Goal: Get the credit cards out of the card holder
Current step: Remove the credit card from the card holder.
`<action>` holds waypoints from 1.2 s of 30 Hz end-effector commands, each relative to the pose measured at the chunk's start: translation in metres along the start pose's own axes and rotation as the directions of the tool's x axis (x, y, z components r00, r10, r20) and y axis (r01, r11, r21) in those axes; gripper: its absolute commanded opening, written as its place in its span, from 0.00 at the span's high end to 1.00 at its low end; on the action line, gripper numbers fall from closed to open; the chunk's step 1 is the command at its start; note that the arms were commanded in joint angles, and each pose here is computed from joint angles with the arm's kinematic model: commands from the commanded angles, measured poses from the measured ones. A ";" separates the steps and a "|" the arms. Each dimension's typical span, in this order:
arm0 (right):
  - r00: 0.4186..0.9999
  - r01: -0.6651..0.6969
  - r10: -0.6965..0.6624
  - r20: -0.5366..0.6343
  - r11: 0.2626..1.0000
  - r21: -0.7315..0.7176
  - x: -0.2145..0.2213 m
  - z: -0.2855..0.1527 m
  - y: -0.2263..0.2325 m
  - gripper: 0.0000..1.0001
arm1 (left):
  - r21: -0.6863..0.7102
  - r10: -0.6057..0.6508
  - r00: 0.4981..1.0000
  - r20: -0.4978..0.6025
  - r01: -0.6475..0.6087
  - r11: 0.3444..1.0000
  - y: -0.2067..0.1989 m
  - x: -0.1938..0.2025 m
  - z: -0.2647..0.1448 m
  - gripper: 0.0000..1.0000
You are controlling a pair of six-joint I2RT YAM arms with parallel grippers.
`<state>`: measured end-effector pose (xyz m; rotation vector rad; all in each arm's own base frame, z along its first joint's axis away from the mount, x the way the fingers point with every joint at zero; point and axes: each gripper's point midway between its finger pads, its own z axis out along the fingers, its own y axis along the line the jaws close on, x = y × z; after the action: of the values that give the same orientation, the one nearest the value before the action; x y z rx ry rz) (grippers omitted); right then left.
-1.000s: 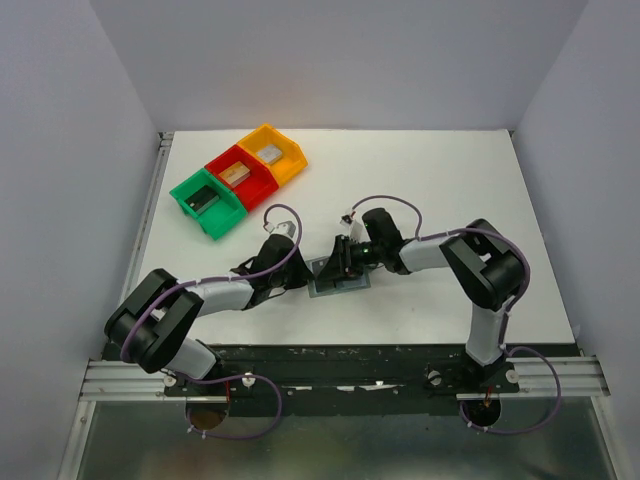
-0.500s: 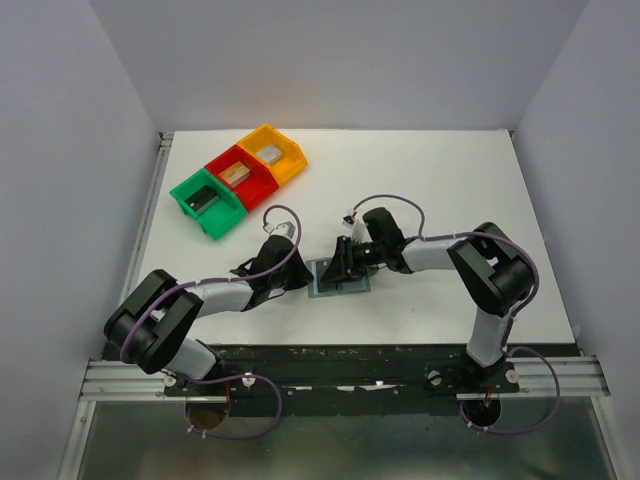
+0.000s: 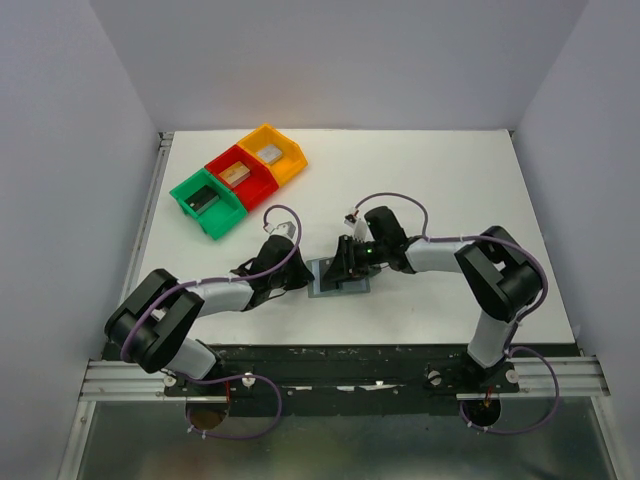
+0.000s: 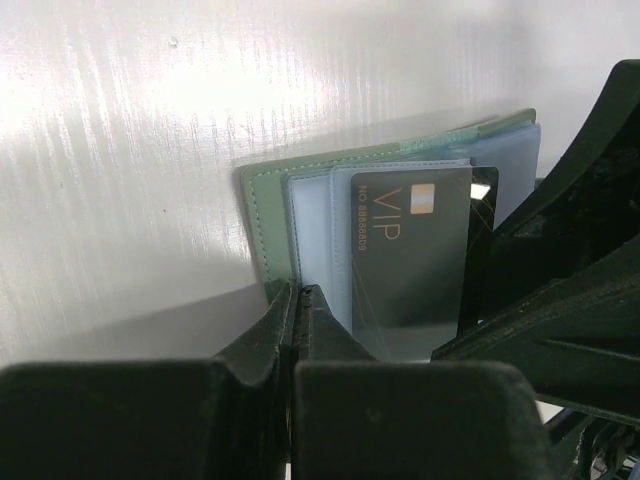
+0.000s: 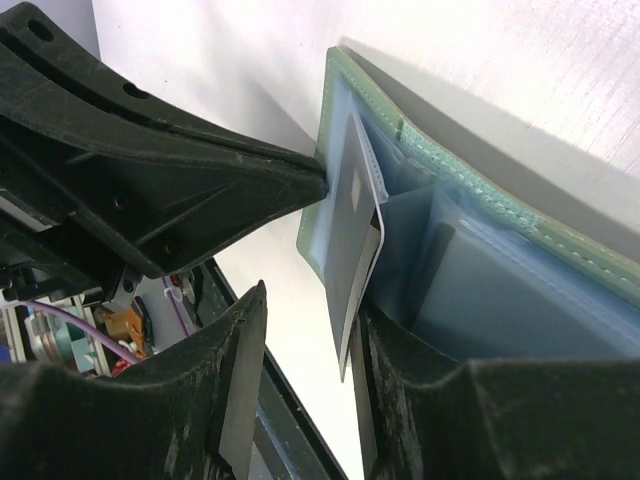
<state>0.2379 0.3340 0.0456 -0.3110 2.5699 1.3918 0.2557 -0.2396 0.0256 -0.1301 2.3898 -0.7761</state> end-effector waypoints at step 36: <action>0.998 0.026 -0.031 0.059 0.996 0.082 -0.002 -0.024 -0.008 0.73 | -0.079 -0.002 0.997 -0.079 -0.004 0.997 0.023 0.025 -0.004 1.00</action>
<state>0.2370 0.3141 0.0477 -0.2828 2.5787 1.3005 0.2562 -0.2407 0.0257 -0.1424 2.3890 -0.7845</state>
